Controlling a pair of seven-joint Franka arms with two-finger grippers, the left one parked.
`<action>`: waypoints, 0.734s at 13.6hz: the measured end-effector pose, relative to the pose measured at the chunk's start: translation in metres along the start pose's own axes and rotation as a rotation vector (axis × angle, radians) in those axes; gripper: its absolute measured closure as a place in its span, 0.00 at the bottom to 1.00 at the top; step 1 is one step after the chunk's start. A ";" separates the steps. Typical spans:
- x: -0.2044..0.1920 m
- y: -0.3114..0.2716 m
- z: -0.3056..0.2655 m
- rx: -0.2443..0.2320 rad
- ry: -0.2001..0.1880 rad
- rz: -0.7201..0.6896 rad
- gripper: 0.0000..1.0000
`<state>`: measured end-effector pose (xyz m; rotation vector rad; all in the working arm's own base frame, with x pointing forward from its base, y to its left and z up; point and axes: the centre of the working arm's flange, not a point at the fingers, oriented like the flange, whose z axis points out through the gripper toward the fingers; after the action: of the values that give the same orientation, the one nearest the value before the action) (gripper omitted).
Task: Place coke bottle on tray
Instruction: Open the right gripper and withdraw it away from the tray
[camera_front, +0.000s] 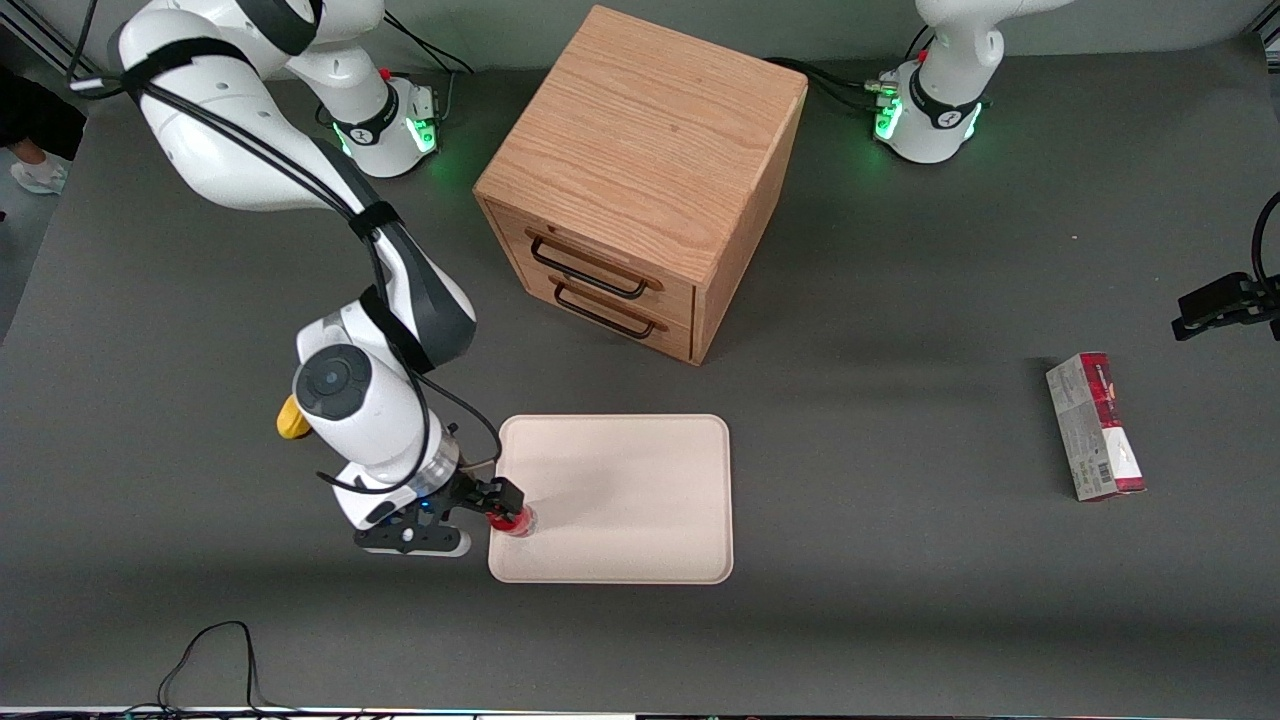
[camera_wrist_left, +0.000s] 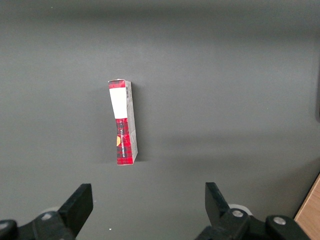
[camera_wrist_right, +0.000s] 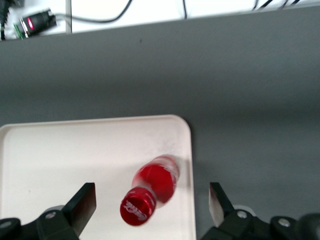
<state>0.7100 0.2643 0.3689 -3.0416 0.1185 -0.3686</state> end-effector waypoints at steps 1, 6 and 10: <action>0.002 0.008 -0.022 -0.033 -0.009 -0.028 0.00; -0.004 0.100 -0.122 -0.141 -0.084 -0.203 0.00; -0.037 0.208 -0.227 -0.099 -0.169 -0.250 0.00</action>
<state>0.6055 0.0462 0.5621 -3.1745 -0.2632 -0.1214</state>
